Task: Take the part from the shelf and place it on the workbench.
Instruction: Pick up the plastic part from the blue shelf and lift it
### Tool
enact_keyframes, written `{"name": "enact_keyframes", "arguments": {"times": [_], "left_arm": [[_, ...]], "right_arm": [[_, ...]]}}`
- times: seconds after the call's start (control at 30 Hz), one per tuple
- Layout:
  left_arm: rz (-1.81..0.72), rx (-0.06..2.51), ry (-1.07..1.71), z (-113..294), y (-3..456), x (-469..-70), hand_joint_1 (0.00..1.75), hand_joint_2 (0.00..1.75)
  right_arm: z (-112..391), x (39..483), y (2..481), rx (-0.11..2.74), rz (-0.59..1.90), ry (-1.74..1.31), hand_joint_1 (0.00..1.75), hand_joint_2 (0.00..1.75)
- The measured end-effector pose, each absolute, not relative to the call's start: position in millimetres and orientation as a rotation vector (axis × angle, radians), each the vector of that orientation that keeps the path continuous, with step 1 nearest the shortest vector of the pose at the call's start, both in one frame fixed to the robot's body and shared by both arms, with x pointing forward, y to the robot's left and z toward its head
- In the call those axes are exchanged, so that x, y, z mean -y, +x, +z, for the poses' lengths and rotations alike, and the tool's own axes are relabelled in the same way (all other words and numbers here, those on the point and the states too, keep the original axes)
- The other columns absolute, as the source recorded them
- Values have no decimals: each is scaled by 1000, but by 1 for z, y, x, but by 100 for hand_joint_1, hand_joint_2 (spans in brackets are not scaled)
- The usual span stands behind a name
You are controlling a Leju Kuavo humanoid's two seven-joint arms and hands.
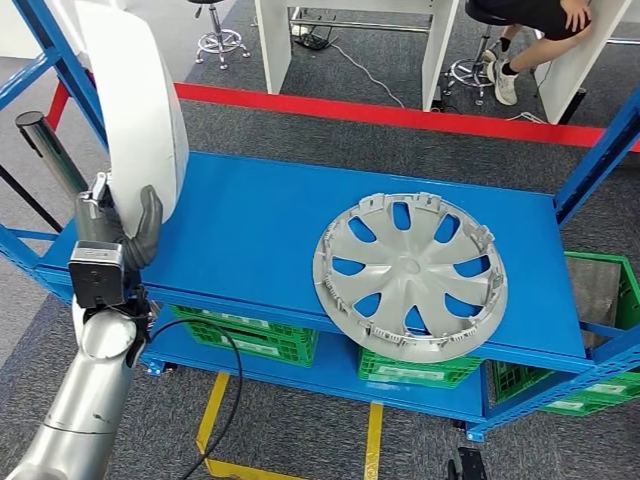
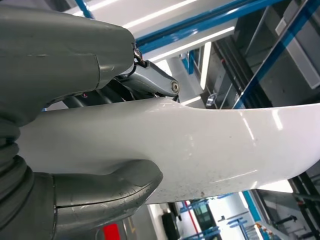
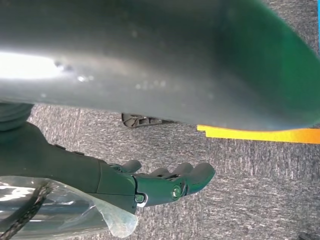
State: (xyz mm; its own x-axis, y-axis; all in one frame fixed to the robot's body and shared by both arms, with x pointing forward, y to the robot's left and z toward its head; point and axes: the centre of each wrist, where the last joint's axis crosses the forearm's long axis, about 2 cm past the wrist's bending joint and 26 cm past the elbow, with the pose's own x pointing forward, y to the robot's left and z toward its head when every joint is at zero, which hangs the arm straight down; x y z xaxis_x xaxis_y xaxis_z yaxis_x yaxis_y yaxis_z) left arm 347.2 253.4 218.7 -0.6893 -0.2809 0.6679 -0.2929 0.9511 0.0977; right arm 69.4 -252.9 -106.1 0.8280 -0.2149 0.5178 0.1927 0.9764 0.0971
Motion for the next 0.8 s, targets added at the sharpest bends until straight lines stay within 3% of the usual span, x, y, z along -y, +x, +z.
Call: {"name": "enact_keyframes", "arguments": {"times": [0.8], "left_arm": [[-11,2298,313,202,344,-254,175,175]], "right_arm": [[-107,253,63,561,-198,34,0,0]]}}
